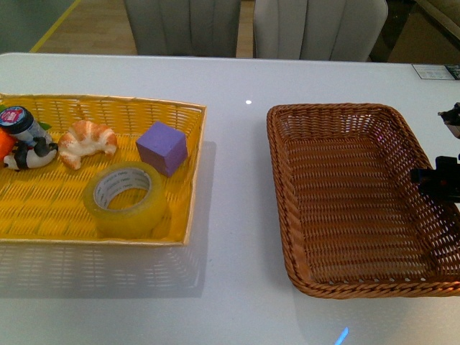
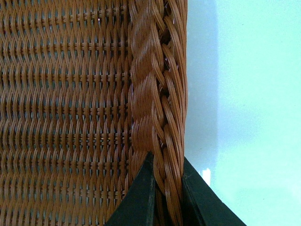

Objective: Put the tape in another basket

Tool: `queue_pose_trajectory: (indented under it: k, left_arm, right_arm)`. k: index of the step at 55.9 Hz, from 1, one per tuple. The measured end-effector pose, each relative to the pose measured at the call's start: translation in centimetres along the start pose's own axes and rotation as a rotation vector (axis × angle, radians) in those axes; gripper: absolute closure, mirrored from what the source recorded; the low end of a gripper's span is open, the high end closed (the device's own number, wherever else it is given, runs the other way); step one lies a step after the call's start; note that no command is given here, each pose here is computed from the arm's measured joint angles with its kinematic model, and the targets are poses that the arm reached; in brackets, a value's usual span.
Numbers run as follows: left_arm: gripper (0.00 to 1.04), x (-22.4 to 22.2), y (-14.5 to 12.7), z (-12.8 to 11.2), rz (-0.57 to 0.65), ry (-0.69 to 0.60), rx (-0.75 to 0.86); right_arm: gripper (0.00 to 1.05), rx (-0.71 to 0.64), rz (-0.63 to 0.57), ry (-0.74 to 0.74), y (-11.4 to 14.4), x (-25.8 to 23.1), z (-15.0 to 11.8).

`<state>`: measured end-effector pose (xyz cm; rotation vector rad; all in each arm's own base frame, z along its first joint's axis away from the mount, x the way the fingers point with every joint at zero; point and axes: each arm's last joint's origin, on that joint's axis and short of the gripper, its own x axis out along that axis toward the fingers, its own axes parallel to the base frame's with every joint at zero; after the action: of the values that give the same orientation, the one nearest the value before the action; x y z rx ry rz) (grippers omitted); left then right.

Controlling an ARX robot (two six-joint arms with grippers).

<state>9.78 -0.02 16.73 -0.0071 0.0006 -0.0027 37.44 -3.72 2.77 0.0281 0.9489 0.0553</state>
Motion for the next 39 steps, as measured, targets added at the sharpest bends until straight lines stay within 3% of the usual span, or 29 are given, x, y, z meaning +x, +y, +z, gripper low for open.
queue_pose_trajectory:
  k: [16, 31, 39]
  left_arm:
    - [0.09, 0.0, 0.0, 0.0, 0.000, 0.000, 0.000]
    - [0.09, 0.0, 0.0, 0.0, 0.000, 0.000, 0.000]
    - [0.09, 0.0, 0.0, 0.0, 0.000, 0.000, 0.000]
  right_arm:
    - [0.99, 0.075, 0.015, 0.026, 3.1, -0.1, -0.1]
    - [0.99, 0.062, 0.037, 0.014, 4.8, 0.0, -0.4]
    - [0.79, 0.060, 0.034, 0.005, 4.8, 0.0, -0.4]
